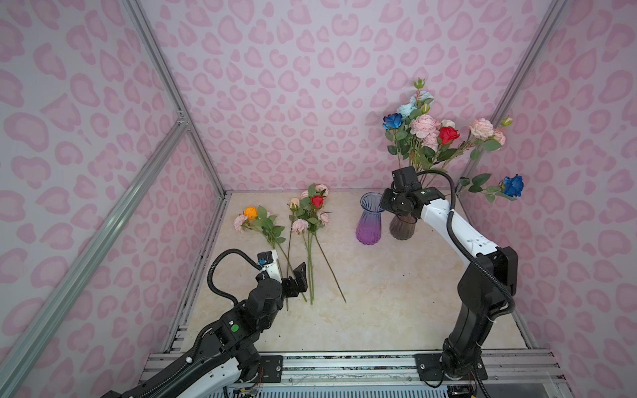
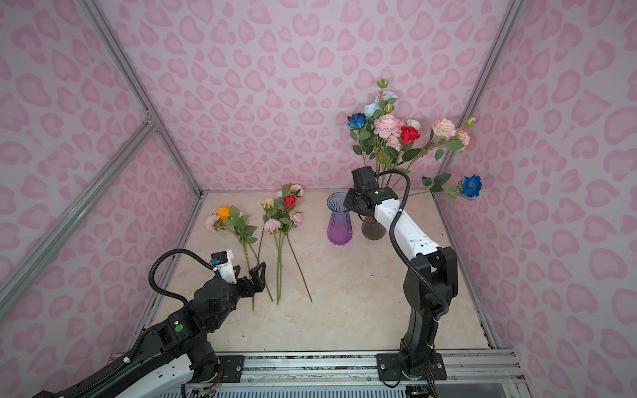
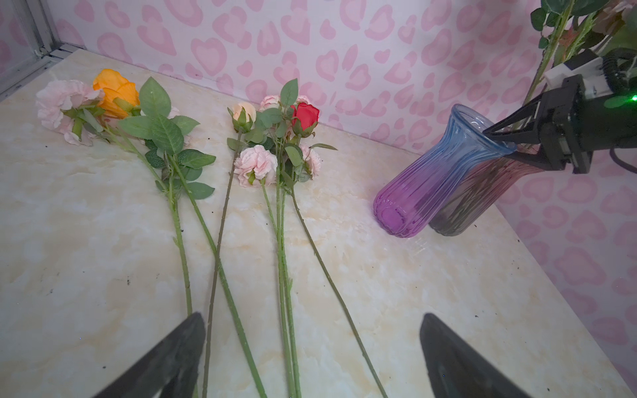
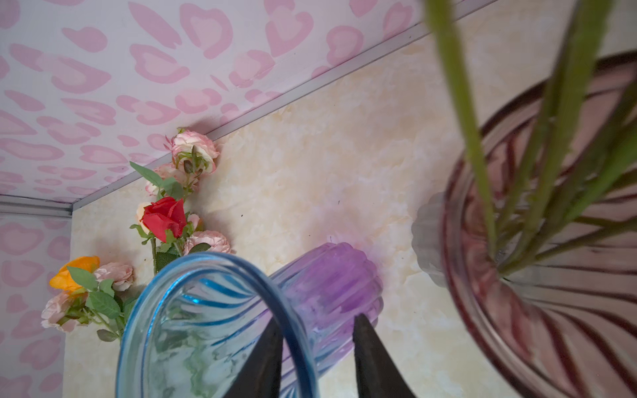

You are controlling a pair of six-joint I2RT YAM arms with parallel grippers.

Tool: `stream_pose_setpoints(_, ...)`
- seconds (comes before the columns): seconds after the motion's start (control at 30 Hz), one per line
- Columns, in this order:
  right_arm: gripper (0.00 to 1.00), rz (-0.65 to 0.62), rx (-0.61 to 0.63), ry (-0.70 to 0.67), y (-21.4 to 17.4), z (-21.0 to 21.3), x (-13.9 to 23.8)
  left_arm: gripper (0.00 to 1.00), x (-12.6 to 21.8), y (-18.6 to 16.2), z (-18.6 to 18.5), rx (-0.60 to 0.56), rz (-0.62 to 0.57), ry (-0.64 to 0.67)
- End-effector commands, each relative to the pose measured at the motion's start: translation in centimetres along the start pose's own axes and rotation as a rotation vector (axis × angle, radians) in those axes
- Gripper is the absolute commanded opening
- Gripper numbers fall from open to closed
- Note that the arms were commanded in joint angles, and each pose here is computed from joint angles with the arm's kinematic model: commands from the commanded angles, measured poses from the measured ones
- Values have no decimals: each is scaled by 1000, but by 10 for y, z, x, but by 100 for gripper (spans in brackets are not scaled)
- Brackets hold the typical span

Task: Arrange the flowers into the vase
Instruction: 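Grasp the rim of the blue-purple vase with right gripper, then lift the blue-purple vase and set it upright nearer the loose roses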

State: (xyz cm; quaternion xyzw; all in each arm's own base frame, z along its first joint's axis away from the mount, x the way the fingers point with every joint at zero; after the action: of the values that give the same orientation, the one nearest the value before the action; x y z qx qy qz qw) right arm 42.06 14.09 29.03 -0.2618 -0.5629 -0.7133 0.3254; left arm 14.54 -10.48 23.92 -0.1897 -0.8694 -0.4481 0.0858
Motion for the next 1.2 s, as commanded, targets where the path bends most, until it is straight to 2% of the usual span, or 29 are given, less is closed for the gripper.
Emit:
stream_pose_setpoints(0.0,30,17,32,2,-1,2,-5,98,2,6,-3,8,-35,-13)
stream_pose_setpoints(0.13,17,22,48,12,-2,5,-3,98,1,5,-1,14,-44,-8)
stream_pose_setpoints(0.43,0,25,24,51,-11,3,1,98,9,15,-5,2,-59,-15)
stream_pose_setpoints(0.93,0,28,-31,161,-11,12,18,99,16,19,-4,22,-73,-39)
stream_pose_setpoints(1.17,0,97,1,201,-31,19,30,98,17,22,-7,14,-77,-41)
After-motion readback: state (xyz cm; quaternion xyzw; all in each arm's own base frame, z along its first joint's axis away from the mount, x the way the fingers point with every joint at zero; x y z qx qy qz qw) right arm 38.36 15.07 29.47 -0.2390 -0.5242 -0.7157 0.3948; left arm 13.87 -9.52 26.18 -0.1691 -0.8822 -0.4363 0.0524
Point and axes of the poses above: each gripper's point midway between its finger pads, its own x axis back along the fingers, its own z axis along the line the jaws close on, y = z × x, the point moved 10 cm from there along x, back along the fingers, and after that the axes turned 14 degrees about x, right-handed, at the moved point
